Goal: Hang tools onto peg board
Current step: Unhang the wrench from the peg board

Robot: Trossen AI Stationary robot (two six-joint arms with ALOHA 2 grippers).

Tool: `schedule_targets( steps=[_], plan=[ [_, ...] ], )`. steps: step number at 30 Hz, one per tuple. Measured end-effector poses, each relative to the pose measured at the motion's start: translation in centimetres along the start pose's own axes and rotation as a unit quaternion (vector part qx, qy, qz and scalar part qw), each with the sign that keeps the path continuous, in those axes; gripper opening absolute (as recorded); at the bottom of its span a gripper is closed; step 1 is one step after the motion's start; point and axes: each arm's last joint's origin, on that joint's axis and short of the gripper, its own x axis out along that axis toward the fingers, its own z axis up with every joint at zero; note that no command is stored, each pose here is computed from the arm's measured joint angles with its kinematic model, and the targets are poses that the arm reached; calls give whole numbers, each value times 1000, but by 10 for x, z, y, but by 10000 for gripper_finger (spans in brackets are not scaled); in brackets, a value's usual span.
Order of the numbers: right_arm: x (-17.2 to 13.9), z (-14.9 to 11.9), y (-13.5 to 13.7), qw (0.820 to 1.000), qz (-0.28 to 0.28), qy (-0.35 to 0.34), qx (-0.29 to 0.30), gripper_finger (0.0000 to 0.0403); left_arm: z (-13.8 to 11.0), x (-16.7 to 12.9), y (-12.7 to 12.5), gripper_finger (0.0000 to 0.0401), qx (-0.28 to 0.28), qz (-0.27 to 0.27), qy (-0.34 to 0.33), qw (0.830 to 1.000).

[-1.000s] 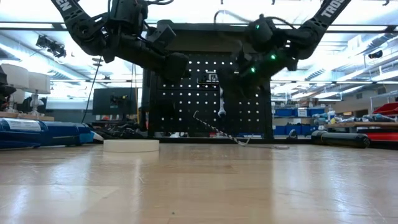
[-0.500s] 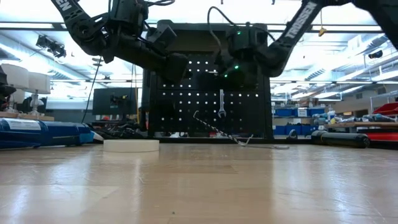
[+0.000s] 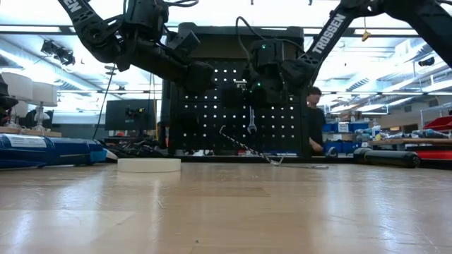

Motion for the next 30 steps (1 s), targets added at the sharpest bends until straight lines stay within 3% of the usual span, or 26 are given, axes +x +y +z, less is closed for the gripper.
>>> schedule_targets(
  steps=[20,30],
  plan=[
    [31,0,-27,999,-11,-1,34,238,1,0,0,211,-4,1,-4,1000],
    [33,4,-25,999,-15,1,47,240,1,0,0,211,-6,2,-6,1000]
  ],
)
